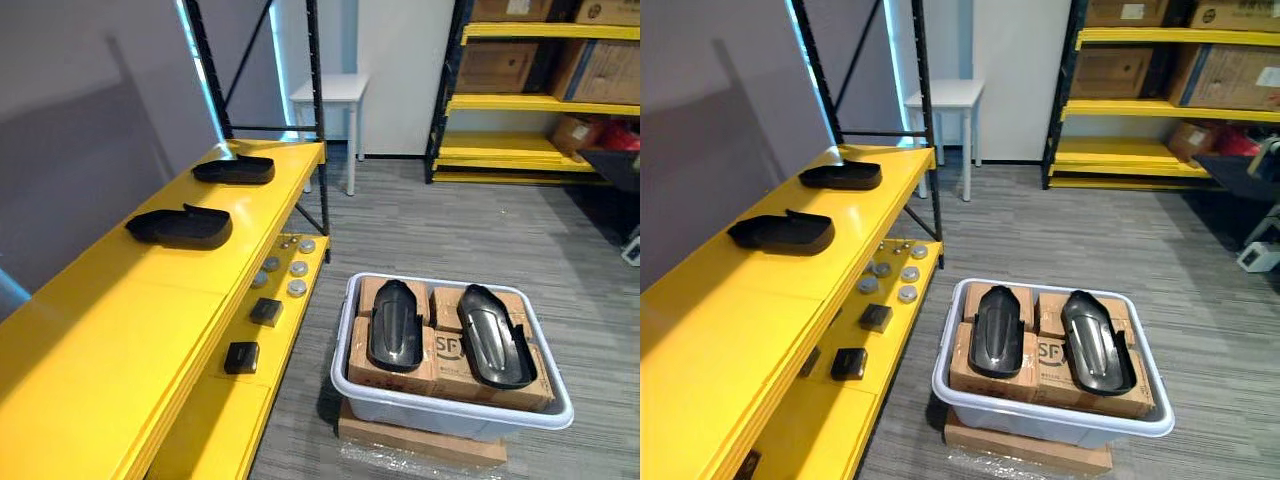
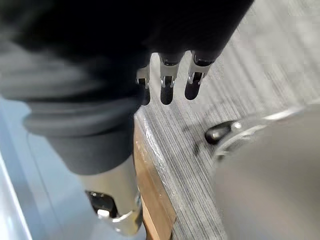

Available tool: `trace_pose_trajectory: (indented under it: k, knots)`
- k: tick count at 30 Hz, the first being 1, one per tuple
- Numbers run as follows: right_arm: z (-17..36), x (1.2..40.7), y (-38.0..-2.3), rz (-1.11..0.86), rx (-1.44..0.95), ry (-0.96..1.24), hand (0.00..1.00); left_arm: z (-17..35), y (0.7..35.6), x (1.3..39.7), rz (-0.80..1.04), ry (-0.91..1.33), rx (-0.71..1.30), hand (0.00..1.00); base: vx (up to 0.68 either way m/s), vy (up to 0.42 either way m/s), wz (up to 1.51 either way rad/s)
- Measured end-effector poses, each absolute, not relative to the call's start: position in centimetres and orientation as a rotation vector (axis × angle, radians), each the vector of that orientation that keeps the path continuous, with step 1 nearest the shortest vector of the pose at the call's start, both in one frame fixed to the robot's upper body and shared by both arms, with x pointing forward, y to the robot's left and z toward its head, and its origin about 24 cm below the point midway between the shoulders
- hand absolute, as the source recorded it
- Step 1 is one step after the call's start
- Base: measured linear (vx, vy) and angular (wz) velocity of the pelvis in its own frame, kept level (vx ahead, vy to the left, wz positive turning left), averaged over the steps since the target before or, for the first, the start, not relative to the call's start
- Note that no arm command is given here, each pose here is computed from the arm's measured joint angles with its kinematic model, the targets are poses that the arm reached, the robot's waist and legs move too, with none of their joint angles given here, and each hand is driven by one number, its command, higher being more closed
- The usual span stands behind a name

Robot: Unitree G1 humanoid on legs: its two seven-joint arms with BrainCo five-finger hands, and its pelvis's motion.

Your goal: Walk over and take plastic housings, then place them on the shelf

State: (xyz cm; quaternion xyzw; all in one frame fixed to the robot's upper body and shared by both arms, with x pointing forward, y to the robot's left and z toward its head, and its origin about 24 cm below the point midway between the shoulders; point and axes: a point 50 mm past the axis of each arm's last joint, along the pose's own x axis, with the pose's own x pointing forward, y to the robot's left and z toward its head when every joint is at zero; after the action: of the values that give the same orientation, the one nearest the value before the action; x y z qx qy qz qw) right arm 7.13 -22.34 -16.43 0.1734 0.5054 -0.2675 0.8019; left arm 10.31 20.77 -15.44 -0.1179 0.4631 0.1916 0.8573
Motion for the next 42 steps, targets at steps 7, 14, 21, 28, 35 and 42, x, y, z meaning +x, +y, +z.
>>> trace_pose_trajectory:
  k: [7, 14, 21, 28, 35, 42]
  knots:
    - [-15.7, 11.4, -20.9, -0.447, 0.325, 1.016, 0.00, -14.9, 22.6, 10.9, 0.389, 0.960, -0.164, 0.00, 0.17, 0.067, -0.21]
    - [-16.3, 9.8, -20.6, -0.430, 0.290, 1.077, 0.00, -15.1, 23.7, 9.9, 0.406, 0.996, -0.113, 0.00, 0.03, -0.164, -0.07]
    - [-16.1, 8.7, -22.9, -0.452, 0.212, 1.099, 0.00, -16.2, 21.4, 7.7, 0.410, 1.068, -0.188, 0.00, 0.06, -0.338, 0.19]
    - [-15.6, 10.3, -23.3, -0.461, 0.195, 1.061, 0.00, -15.6, 21.3, 9.5, 0.358, 1.014, -0.152, 0.00, 0.06, -0.031, 0.13]
    - [-12.6, 15.9, -22.3, -0.428, 0.133, 0.810, 0.00, -12.9, 18.4, 15.3, 0.062, 0.807, 0.041, 0.00, -0.03, 0.054, -0.29]
    - [-4.4, 22.1, -22.4, -0.415, -0.013, 0.372, 0.00, -8.1, 12.7, 22.4, -0.153, 0.513, 0.022, 0.00, -0.04, 0.050, -0.53]
